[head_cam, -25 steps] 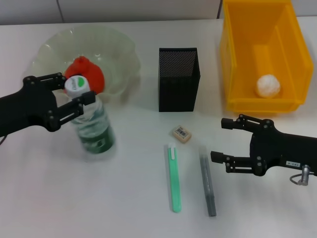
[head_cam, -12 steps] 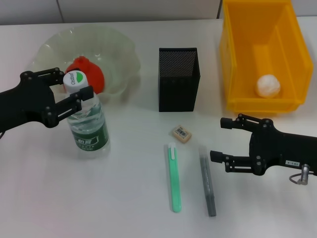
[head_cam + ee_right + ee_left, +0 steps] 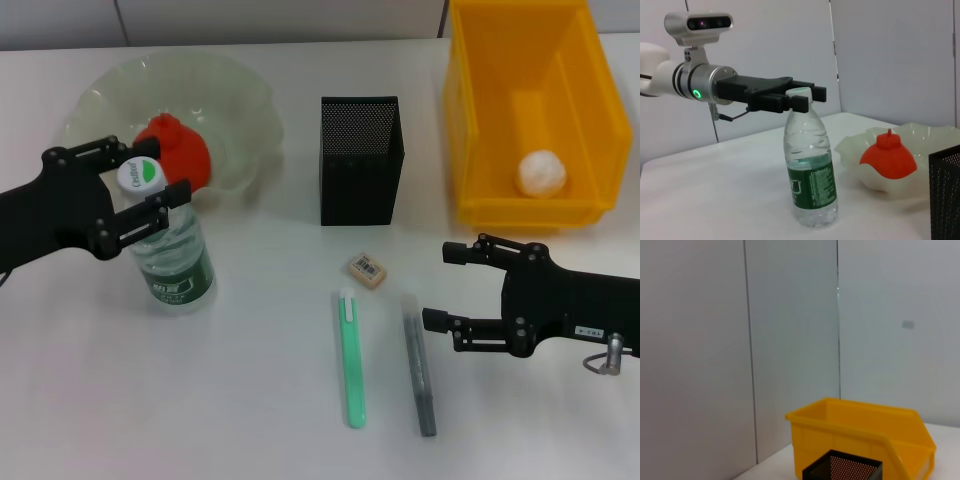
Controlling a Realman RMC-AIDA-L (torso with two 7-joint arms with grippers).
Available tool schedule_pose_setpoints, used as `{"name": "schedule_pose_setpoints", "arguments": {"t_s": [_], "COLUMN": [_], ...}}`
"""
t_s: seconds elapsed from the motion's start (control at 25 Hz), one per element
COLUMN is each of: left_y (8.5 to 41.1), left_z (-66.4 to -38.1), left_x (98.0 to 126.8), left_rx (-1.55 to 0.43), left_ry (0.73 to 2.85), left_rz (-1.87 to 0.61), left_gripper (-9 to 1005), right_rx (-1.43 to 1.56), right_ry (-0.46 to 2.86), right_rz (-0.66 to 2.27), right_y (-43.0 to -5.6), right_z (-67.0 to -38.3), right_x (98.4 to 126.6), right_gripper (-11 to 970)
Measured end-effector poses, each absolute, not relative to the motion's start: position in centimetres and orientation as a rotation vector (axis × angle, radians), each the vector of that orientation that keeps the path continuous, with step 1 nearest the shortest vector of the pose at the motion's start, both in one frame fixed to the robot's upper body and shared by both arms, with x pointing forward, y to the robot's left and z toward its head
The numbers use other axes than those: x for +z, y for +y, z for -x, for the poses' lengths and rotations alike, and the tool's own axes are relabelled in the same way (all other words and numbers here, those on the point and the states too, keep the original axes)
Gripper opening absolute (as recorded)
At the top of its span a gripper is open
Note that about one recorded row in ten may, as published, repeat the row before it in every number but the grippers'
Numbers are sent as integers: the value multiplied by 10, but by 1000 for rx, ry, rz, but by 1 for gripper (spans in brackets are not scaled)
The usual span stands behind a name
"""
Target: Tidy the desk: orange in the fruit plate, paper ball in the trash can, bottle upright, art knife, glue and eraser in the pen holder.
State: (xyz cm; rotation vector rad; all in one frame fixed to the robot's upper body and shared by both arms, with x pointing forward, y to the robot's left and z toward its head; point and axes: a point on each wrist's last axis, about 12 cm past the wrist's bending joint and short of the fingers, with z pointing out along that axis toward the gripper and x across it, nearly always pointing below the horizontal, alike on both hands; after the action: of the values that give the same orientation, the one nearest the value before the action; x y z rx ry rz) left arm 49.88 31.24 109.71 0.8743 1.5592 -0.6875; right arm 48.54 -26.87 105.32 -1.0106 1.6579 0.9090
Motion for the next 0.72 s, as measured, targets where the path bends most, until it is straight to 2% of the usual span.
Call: {"name": "schedule_pose_setpoints", "arguments": {"t_s": [0.24,0.44,0.48,0.6,0.72], "left_y": [316,338,343,352,353], "left_z": [-499,-491,-486,-473,-458], "left_x": [1099,1114,1118,1122,1114], "left_rx": [-685,-670,-673,-688,-704], "left_ry": [1551,1475,1450,1401,1391], "left_rz": [-842,-781,-768,-758,-784], "left_gripper": [549,739,777,784,788], "right_rx": [913,917,924,955,978], "right_ry": [1671,1673,1670,1697,1798], "right_rz": [1019,1022,1021,993,975], "right_y": [-269,-270,-270,-272,-270], "right_z": [-486,-490,-490,-495,-506], "right_x": [1054,1062,1066,1087,1114], "right_gripper": [843,842,842,842,842]}}
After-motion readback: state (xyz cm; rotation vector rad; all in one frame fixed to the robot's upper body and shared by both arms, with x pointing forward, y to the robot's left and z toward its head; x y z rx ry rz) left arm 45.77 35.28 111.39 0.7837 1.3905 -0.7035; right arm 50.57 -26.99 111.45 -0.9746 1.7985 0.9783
